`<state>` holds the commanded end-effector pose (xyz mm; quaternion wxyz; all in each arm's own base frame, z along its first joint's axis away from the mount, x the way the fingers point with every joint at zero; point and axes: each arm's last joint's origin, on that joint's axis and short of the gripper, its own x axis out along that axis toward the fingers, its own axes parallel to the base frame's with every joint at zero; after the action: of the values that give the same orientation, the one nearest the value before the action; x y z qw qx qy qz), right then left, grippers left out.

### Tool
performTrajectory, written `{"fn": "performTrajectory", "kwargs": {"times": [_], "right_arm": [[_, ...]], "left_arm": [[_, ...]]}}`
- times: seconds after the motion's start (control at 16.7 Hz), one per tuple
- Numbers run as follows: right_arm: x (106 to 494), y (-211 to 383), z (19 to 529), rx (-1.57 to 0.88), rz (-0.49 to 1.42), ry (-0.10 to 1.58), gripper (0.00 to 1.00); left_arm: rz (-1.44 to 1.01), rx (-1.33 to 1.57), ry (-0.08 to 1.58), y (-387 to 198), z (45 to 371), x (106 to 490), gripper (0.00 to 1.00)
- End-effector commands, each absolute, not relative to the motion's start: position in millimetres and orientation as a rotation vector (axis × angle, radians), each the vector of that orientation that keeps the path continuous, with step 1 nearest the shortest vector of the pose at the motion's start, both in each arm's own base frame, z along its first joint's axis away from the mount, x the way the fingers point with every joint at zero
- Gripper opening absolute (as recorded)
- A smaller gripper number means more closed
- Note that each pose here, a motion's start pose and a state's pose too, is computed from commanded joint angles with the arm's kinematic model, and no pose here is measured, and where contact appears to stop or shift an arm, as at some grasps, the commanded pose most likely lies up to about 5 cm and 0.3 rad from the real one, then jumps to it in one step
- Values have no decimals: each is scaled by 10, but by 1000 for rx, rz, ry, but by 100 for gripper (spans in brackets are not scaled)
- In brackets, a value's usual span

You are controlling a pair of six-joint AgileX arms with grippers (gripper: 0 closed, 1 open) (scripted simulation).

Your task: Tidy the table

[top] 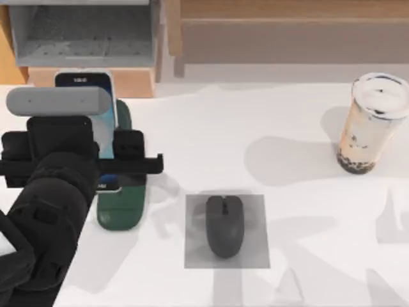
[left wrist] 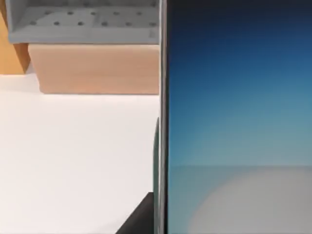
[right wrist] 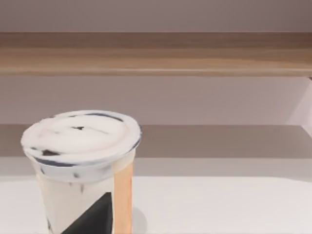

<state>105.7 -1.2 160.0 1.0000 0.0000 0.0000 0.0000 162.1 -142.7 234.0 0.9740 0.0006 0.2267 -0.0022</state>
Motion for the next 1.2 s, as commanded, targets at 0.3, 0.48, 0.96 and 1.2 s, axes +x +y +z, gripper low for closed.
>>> {"fn": "performTrajectory", "kwargs": {"times": [0.3, 0.48, 0.96, 1.2], "right_arm": [[1057, -12, 1600, 0, 0, 0, 100], [1057, -12, 1600, 0, 0, 0, 100], [1057, -12, 1600, 0, 0, 0, 100], [1057, -12, 1600, 0, 0, 0, 100]], "left_arm": [[-4, 3, 459, -1427, 2345, 1631, 0], [-31, -21, 434, -1464, 2427, 1659, 0], [-94, -23, 432, -1433, 2361, 1685, 0], [-49, -8, 454, -1399, 2216, 1832, 0]]}}
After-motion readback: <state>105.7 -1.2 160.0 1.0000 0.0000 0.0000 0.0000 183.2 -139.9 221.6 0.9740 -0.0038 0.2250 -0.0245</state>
